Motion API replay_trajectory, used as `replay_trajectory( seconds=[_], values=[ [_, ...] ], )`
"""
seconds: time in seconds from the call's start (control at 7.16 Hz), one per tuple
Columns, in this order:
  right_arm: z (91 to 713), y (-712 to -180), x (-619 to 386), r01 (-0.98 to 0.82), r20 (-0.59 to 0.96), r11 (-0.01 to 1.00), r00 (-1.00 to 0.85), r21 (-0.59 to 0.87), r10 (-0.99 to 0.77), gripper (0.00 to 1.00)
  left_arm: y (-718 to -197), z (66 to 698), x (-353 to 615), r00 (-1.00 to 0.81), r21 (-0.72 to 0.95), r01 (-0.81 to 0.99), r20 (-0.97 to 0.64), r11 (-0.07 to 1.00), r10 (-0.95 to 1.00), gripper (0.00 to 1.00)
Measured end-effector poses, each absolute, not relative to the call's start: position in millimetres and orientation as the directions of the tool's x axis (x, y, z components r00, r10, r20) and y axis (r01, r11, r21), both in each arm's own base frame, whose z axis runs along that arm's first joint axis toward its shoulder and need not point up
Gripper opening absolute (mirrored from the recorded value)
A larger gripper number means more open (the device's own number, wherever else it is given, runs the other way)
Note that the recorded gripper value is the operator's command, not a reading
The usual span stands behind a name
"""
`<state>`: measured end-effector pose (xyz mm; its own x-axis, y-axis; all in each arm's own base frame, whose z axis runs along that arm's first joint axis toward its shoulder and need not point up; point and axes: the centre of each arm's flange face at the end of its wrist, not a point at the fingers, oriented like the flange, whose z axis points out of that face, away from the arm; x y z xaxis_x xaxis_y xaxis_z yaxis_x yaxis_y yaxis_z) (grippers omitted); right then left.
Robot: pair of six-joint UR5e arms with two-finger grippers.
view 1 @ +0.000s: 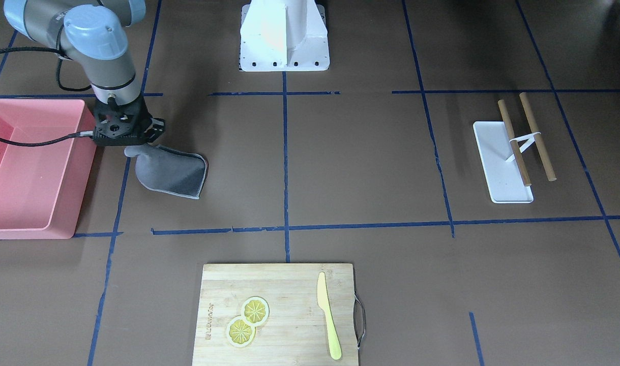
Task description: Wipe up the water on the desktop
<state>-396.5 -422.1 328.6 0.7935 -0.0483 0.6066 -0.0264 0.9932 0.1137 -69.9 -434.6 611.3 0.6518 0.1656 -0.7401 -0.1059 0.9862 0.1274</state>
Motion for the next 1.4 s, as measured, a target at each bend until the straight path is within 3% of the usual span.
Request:
replay_trajectory(
  seconds=[0.7, 0.98, 1.4],
  values=[
    [171.4, -427.2, -491.7, -0.184, 0.749, 0.982, 0.645, -0.041, 0.152, 0.00, -435.3, 611.2, -69.4, 0.652, 0.128, -0.107, -0.740, 0.986, 0.167, 1.00],
    [167.0, -446.7, -450.0, -0.154, 0.731, 0.986, 0.666, -0.061, 0.149, 0.00, -435.3, 612.9, -69.4, 0.652, 0.124, -0.107, -0.740, 0.987, 0.164, 1.00],
    [218.9, -482.5, -294.9, -0.040, 0.661, 0.999, 0.750, 0.033, 0.008, 0.00, -435.3, 609.1, -69.5, 0.653, 0.123, -0.099, -0.741, 0.987, 0.158, 1.00]
  ],
)
